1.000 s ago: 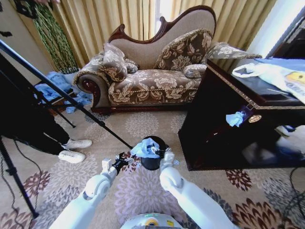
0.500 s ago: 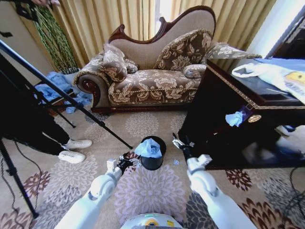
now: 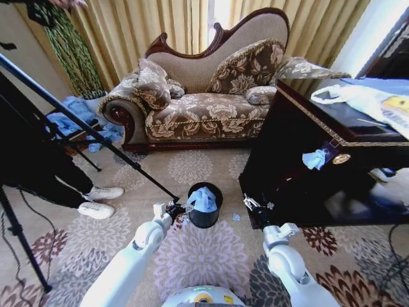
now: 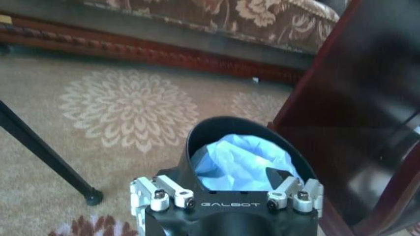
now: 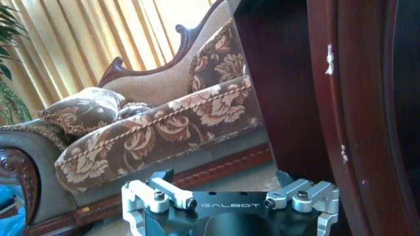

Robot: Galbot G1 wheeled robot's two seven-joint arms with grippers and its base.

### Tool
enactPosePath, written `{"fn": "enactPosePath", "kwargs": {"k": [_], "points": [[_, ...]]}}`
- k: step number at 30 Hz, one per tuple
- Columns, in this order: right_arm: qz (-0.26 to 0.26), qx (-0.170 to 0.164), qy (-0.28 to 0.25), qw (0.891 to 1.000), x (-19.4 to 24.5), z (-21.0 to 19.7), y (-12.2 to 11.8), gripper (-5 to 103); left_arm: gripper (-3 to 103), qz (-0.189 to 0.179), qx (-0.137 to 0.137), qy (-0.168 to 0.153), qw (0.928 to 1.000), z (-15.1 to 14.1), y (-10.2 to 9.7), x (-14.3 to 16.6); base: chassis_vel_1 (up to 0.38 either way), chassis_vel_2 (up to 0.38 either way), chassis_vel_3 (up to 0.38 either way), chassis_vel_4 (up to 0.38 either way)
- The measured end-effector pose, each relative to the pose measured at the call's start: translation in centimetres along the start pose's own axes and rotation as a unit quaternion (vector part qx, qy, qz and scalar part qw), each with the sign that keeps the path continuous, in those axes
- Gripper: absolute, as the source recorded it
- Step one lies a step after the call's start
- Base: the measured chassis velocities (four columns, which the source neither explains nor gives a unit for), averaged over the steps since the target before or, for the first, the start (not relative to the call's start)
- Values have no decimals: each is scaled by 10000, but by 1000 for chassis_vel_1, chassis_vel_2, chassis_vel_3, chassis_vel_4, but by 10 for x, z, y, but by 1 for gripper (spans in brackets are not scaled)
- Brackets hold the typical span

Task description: Place a garbage bag over the trash bin.

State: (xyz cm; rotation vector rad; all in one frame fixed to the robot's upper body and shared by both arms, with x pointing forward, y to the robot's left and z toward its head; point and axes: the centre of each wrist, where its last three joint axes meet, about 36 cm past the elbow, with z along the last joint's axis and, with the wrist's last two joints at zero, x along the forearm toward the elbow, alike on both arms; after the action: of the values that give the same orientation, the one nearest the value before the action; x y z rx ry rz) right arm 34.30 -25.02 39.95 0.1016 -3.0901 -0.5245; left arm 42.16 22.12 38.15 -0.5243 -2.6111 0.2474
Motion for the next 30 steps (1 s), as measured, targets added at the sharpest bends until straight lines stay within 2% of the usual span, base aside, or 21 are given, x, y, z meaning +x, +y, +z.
{"fn": "enactPosePath", "kwargs": {"k": [2, 5, 6, 8, 9, 11, 13, 15, 19, 24, 28, 30], "points": [[0, 7, -7, 10000, 0, -1, 0, 100, 89, -6, -16, 49, 10000, 1, 1, -2, 0, 0, 0, 0], [-19, -3, -18, 10000, -2, -2, 1, 100, 77, 11, -77, 190, 9998, 2, 5, -10, 0, 0, 0, 0], [-19, -3, -18, 10000, -2, -2, 1, 100, 77, 11, -77, 190, 9998, 2, 5, -10, 0, 0, 0, 0], [-58, -20, 5, 10000, -2, -1, 4, 100, 68, 45, -90, 239, 9997, 0, 3, -15, 0, 0, 0, 0], [-66, -26, 11, 10000, -2, -1, 4, 100, 64, 59, -87, 244, 9996, 0, 2, -16, 0, 0, 0, 0], [-72, -32, 16, 10000, -3, 0, 5, 100, 64, 71, -85, 249, 9996, 0, 1, -16, 0, 0, 0, 0], [-83, -42, 41, 9999, -2, 1, 7, 100, 53, 121, -87, 257, 9996, 0, -2, -16, 0, 0, 0, 0], [-83, -41, 48, 9999, -2, 1, 7, 100, 53, 133, -87, 258, 9995, 0, -3, -16, 0, 0, 0, 0], [-79, -43, 70, 9999, 0, 3, 8, 100, 37, 166, -72, 276, 9995, 3, -5, -13, 0, 0, 0, 0], [-76, -53, 64, 9999, 0, 2, 9, 100, 29, 165, -78, 275, 9995, 3, -4, -11, 0, 0, 0, 0], [-60, -54, 58, 10000, 2, 0, 11, 100, 13, 163, -87, 251, 9995, 1, -2, -10, 0, 0, 0, 0], [-52, -58, 54, 10000, 4, 0, 11, 100, 10, 165, -79, 230, 9996, 0, -1, -9, 0, 0, 0, 0]]}}
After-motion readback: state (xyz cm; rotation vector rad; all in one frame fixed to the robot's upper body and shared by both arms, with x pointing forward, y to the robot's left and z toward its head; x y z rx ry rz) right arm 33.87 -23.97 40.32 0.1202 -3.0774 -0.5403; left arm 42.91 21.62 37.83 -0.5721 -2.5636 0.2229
